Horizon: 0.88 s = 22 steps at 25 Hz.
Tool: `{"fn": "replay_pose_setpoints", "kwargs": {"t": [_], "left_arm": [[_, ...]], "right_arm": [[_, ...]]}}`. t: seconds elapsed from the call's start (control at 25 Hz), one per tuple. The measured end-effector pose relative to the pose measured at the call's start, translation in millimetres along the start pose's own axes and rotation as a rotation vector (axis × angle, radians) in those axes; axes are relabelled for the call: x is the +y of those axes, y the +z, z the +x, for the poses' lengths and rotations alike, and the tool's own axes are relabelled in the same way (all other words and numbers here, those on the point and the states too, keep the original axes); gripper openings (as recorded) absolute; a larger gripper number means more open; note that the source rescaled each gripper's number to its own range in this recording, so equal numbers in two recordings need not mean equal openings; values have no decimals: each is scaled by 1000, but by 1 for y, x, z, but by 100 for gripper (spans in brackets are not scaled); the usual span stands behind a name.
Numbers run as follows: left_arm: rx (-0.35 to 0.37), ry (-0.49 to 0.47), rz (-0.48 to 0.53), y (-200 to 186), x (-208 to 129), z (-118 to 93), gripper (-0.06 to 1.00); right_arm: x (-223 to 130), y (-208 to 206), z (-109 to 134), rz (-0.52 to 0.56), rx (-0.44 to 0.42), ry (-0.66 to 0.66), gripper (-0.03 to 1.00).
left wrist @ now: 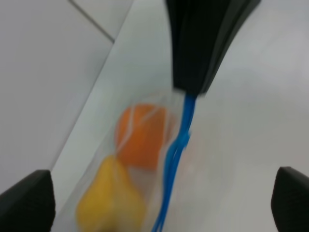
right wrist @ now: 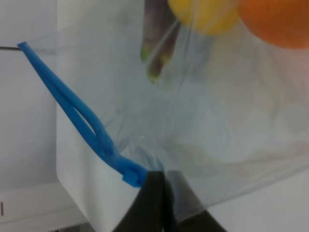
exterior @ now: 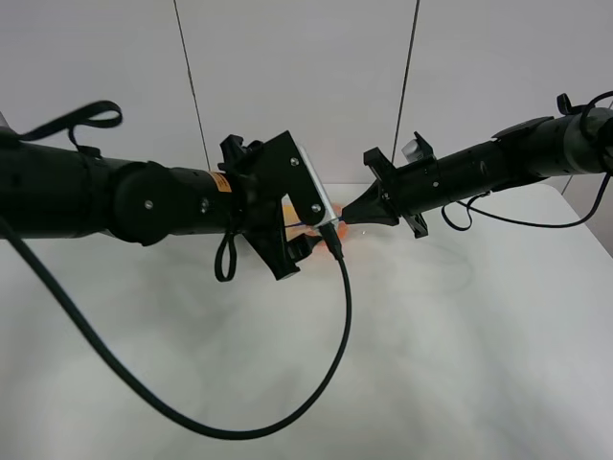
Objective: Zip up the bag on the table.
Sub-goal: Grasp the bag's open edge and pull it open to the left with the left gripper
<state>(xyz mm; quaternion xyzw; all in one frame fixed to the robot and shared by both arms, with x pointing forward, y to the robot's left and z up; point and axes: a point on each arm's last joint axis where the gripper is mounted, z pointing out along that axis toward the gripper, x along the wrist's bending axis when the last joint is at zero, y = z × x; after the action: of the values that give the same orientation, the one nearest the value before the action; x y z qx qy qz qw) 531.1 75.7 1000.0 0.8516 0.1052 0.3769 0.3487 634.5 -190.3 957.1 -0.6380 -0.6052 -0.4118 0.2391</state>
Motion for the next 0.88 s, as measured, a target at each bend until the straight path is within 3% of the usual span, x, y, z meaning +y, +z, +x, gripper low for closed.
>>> {"fn": "replay_pose_setpoints", "kwargs": {"t": [0.28, 0.6, 0.72, 0.88], "left_arm": [[121, -72, -59, 38, -16, -13, 100], [166, 29, -120, 66, -34, -30, 99], [175, 42, -135, 70, -36, -33, 90], [178, 48, -141, 72, -38, -35, 69]], "right_arm": [[0, 0, 0, -1, 0, 0, 0], [0, 0, 0, 0, -1, 2, 0], [0, 0, 0, 0, -2, 1, 0], [0, 0, 0, 2, -4, -1, 0]]}}
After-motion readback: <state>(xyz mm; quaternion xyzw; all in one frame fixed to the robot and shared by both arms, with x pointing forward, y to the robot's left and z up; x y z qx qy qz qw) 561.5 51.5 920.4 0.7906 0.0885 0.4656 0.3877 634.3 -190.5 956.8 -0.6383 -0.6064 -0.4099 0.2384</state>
